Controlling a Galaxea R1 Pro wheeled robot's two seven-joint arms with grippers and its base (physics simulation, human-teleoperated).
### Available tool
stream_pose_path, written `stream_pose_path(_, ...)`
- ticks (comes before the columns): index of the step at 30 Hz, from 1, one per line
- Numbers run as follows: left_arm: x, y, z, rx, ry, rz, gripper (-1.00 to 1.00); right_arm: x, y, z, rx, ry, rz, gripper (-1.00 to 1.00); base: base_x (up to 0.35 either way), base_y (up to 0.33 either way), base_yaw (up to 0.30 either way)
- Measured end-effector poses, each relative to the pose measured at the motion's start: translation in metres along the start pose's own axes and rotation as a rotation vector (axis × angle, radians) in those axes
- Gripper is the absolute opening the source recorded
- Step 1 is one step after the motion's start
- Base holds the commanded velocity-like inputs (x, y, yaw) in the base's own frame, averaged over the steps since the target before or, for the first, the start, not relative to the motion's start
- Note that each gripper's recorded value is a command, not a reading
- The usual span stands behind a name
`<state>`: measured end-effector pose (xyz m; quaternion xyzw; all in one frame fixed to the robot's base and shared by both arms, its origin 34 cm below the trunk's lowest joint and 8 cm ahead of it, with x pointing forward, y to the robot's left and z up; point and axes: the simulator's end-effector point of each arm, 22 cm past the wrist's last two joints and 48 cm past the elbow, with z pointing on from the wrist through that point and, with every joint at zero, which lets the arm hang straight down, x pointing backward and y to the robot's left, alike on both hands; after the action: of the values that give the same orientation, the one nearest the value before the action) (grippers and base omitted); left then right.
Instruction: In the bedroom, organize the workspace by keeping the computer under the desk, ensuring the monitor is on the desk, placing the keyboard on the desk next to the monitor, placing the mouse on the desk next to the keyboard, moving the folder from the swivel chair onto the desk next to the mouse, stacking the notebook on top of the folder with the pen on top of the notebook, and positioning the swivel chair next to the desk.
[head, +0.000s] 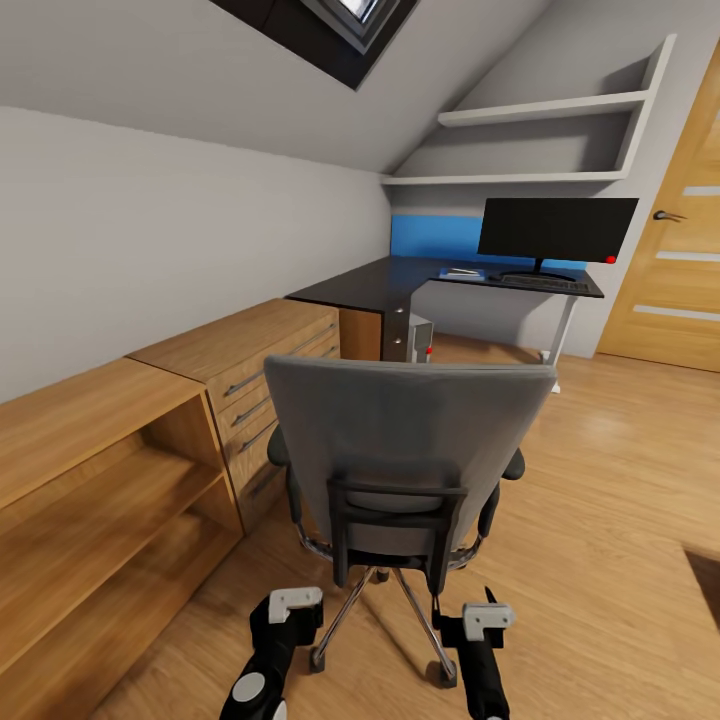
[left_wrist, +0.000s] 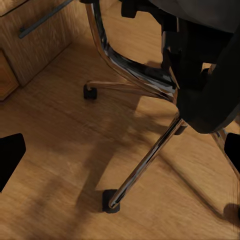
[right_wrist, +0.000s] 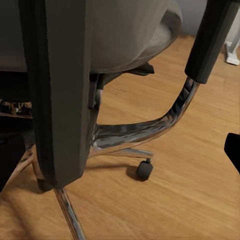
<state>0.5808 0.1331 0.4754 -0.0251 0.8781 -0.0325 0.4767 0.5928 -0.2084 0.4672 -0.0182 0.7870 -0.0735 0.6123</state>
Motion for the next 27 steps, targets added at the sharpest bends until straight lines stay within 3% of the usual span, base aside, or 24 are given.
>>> stream_pose_path(11,-0.0009,-0.006,-0.0008,0.013,-0.005,0.007,1.0,-0.0002,0.0052,-0.0016,-0.023,-0.007,0.005,1.0,0.03,0.0,-0.016)
stream_pose_path(27,-0.0085,-0.0062,-0.0028,0.013,-0.021,0.007,1.0,-0.0056,0.006,-0.0027,-0.025,-0.019,0.008,1.0,0.074,0.0,-0.186)
